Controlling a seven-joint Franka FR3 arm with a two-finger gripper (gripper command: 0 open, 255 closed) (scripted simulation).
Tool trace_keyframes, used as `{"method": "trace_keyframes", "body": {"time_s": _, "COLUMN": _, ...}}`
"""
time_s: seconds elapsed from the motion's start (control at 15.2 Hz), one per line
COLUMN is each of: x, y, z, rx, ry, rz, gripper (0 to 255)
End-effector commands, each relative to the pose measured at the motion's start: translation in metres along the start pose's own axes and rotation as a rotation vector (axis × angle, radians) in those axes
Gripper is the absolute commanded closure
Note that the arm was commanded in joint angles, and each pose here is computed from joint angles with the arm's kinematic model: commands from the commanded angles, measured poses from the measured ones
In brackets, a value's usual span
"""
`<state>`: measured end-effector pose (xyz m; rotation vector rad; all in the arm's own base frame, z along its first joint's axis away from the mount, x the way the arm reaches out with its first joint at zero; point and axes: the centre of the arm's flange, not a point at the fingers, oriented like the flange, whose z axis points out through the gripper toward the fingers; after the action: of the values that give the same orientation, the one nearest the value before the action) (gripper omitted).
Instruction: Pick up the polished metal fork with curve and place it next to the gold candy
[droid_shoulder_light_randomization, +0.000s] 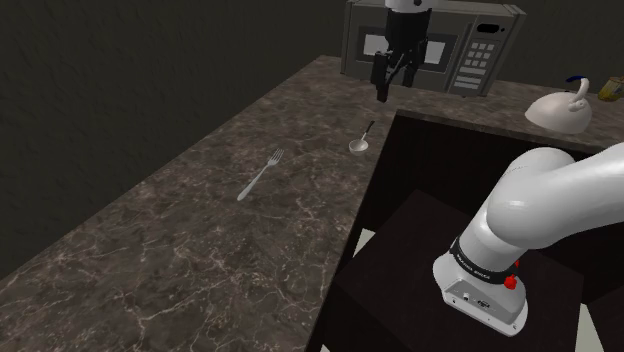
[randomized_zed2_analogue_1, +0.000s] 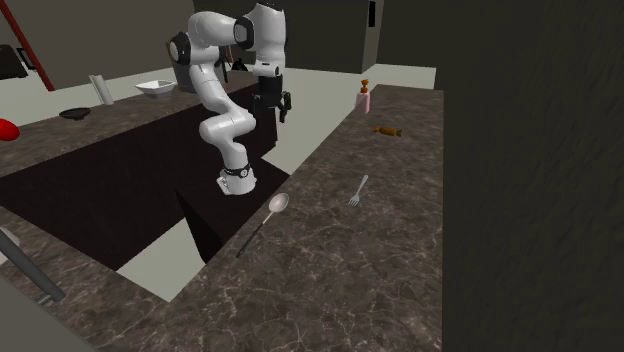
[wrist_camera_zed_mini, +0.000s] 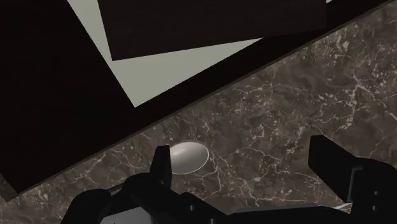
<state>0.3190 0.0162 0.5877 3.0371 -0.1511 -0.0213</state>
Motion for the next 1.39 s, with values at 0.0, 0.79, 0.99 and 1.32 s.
{"method": "trace_keyframes", "body": {"time_s": 0.0, "x": 0.000, "y": 0.000, "z": 0.000, "rx": 0.000, "ry": 0.000, "rz": 0.000, "gripper": 0}}
{"method": "trace_keyframes", "body": {"time_s": 0.79, "x": 0.068, "y": -0.112, "z": 0.080, "rx": 0.029, "ry": 0.008, "rz": 0.446, "gripper": 0}}
{"method": "trace_keyframes", "body": {"time_s": 0.99, "x": 0.092, "y": -0.135, "z": 0.100, "rx": 0.037, "ry": 0.010, "rz": 0.557, "gripper": 0}}
{"method": "trace_keyframes", "body": {"time_s": 1.32, "x": 0.138, "y": -0.166, "z": 0.132, "rx": 0.049, "ry": 0.013, "rz": 0.743, "gripper": 0}}
